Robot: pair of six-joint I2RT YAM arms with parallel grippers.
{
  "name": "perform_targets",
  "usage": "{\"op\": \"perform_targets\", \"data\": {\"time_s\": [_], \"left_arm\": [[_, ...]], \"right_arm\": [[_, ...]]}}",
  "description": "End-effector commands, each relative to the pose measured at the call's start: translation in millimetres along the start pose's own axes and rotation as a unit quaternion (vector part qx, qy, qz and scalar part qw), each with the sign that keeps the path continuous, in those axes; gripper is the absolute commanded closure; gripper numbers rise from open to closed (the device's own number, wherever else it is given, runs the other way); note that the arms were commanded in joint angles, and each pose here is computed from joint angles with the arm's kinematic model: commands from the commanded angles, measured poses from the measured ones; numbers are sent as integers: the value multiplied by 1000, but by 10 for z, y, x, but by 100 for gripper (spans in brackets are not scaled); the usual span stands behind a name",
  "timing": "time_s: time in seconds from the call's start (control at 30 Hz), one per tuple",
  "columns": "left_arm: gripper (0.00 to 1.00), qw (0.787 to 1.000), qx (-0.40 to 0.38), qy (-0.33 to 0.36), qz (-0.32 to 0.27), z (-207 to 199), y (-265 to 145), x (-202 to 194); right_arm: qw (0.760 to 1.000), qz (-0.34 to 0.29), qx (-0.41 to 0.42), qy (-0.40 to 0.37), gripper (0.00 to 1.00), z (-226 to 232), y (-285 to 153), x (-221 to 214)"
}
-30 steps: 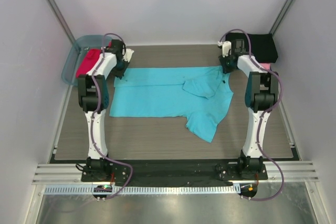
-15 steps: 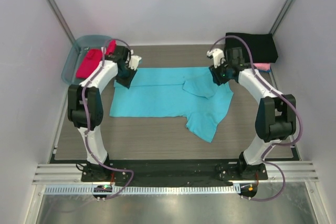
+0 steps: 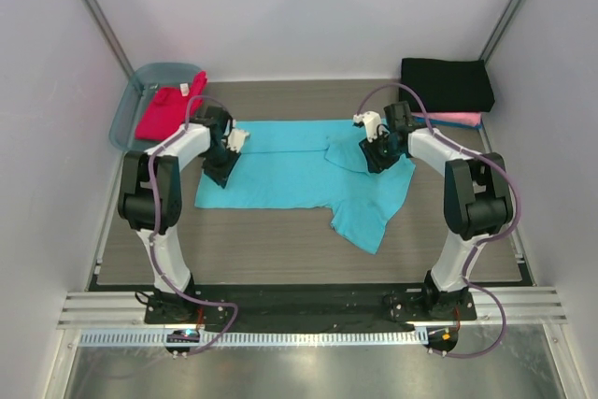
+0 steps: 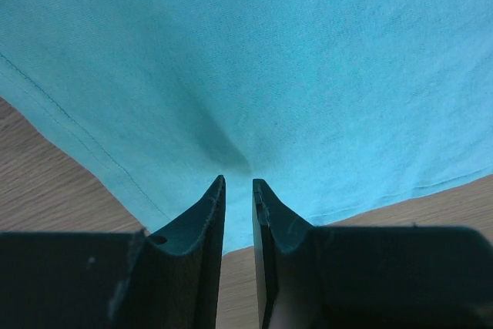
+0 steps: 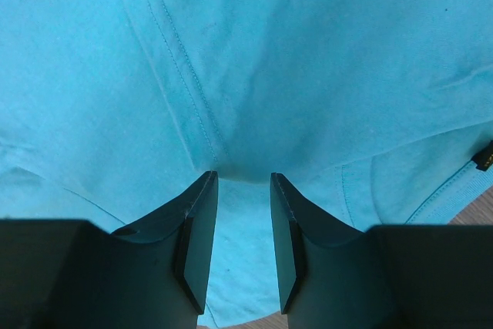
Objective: Fold and stack the t-shirts
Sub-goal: Fold the tshirt
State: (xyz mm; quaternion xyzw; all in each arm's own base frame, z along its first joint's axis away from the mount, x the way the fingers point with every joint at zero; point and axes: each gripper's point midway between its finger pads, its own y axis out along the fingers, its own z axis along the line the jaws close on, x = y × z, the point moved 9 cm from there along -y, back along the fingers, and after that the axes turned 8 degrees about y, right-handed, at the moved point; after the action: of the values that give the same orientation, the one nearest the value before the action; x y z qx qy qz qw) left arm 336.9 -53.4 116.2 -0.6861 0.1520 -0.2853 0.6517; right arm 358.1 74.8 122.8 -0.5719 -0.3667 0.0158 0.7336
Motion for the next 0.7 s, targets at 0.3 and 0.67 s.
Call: {"op": "perform_targets", "data": {"time_s": [0.3,0.67], "left_arm": [[79,1000,13,-5,-19,23,-98,6],[79,1000,11,-7,-20,53,-71,61]], "right_arm": [[999,-41,-6,-8,60,59,-153,163],[1000,-28,4,-12,60,153,-110,77]]}}
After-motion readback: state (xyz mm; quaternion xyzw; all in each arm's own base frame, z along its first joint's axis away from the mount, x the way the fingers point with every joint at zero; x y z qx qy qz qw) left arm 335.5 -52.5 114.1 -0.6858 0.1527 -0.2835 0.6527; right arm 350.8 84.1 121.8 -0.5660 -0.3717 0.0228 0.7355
